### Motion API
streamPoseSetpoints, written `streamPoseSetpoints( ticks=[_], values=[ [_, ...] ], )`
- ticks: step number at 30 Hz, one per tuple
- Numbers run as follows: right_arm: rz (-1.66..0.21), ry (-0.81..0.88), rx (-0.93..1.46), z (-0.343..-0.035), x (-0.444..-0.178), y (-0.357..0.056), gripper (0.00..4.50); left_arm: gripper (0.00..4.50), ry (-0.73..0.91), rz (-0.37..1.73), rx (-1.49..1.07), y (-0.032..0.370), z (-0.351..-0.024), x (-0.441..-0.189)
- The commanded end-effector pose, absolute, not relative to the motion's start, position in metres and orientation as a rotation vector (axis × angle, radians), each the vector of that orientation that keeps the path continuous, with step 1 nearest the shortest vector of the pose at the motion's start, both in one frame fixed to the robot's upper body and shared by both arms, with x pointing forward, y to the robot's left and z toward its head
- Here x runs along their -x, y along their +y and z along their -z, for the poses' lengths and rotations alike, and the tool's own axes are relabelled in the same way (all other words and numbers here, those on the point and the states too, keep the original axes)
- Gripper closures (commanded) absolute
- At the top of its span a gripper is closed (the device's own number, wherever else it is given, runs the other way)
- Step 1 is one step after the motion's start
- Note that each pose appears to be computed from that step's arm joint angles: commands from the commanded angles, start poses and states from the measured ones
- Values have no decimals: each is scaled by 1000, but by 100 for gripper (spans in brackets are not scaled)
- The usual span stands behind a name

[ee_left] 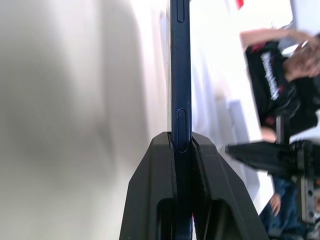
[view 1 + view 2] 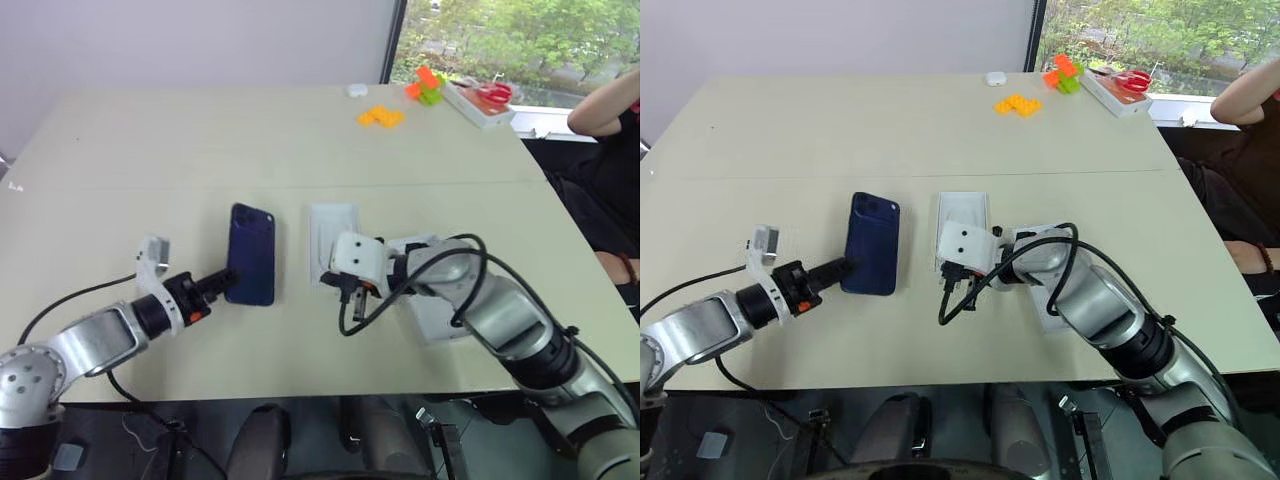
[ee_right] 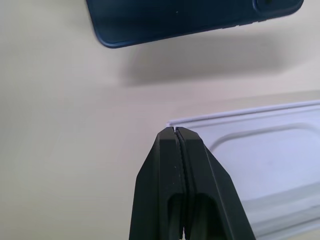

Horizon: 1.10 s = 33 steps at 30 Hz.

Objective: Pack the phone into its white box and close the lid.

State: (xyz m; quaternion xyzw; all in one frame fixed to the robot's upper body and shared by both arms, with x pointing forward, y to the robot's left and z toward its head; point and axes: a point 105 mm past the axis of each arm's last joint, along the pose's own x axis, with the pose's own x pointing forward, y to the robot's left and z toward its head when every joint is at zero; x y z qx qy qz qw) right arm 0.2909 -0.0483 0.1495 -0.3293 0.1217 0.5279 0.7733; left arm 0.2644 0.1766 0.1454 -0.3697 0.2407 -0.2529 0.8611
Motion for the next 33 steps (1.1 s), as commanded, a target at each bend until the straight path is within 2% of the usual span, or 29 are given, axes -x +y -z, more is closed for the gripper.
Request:
streamPoseSetpoints(
  ticks=[1, 9, 18, 23, 33],
  values=[
    [-1072, 222, 708, -159, -305, -52, 450, 448, 437, 589, 808, 166, -166, -270],
    [-998, 242, 702, -160, -315, -78, 450, 448, 422, 617, 915, 119, -176, -300],
    [-850, 287, 715, -165, -318, -125, 450, 448, 586, 654, 955, 65, -166, -308],
    [-809, 304, 724, -164, -318, -138, 450, 448, 660, 633, 901, 56, -155, -314],
    [-806, 326, 728, -157, -313, -142, 450, 448, 663, 629, 896, 51, -154, -323]
  ],
)
